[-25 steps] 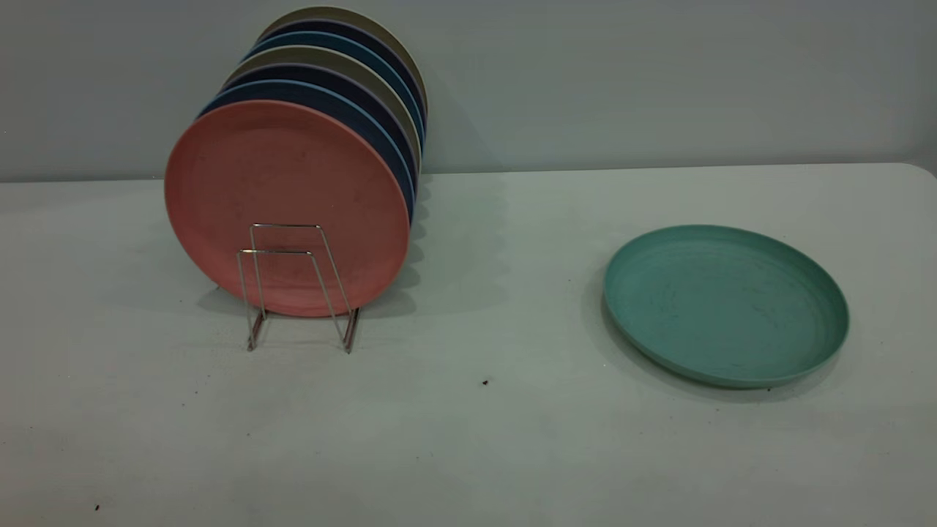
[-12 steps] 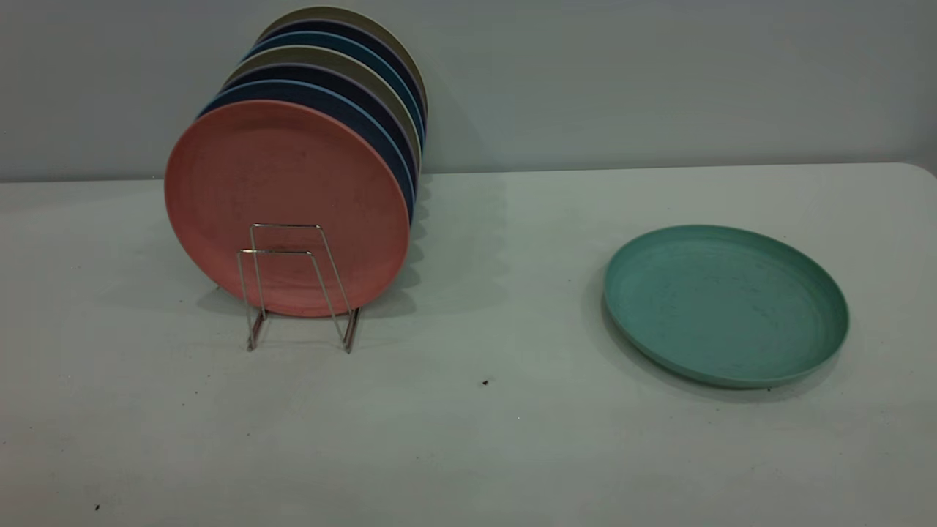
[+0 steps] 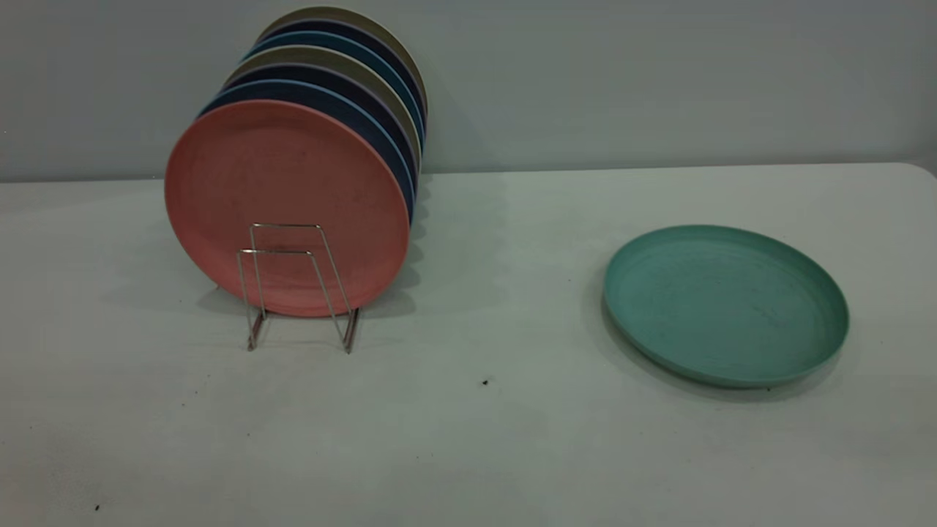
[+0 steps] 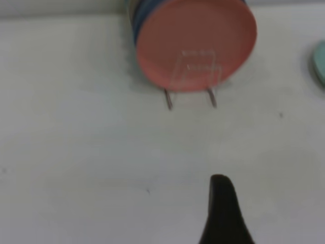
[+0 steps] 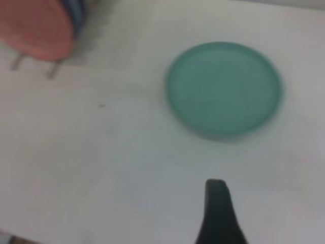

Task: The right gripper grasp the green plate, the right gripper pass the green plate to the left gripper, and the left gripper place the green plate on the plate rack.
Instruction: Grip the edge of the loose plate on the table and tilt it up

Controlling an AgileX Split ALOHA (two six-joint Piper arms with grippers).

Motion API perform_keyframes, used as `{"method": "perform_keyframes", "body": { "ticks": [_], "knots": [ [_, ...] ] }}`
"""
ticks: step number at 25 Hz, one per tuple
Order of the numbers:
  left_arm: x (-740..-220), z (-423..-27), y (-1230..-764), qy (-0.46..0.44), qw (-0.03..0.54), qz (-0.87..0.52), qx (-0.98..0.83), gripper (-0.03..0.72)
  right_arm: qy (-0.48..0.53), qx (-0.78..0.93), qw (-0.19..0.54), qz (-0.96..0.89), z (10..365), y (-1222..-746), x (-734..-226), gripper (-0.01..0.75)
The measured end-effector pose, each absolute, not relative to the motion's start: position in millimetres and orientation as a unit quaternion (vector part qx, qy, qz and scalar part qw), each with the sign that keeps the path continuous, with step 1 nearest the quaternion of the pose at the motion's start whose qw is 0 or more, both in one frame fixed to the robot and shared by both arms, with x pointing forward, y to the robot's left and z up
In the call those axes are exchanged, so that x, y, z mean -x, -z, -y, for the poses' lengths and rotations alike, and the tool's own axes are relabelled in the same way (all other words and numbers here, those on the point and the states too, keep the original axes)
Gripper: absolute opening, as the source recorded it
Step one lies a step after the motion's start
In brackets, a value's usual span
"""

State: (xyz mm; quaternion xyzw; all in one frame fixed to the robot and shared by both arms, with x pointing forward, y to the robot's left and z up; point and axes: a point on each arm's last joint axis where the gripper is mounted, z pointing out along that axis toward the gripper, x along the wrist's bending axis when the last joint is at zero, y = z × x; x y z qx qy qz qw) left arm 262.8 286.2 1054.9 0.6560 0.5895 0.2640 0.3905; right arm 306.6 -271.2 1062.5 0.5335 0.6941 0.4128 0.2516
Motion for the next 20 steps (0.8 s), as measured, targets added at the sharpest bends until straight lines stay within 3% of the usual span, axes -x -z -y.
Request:
{"method": "perform_keyframes", "body": {
  "ticks": [7,20],
  "knots": [
    [-293.8,-278.8,-1048.7,-0.178,0.354,-0.625,-0.672,0.518,-0.42,-0.543,0.183,-0.703,259.8,-1048.0,-370.0,0.546],
    [-337.5,-272.4,-1027.9,-0.075,0.279,-0.671,-0.683,0.518,-0.337,-0.684,0.158,-0.627,278.2,-980.4,-479.3,0.546]
  ]
}}
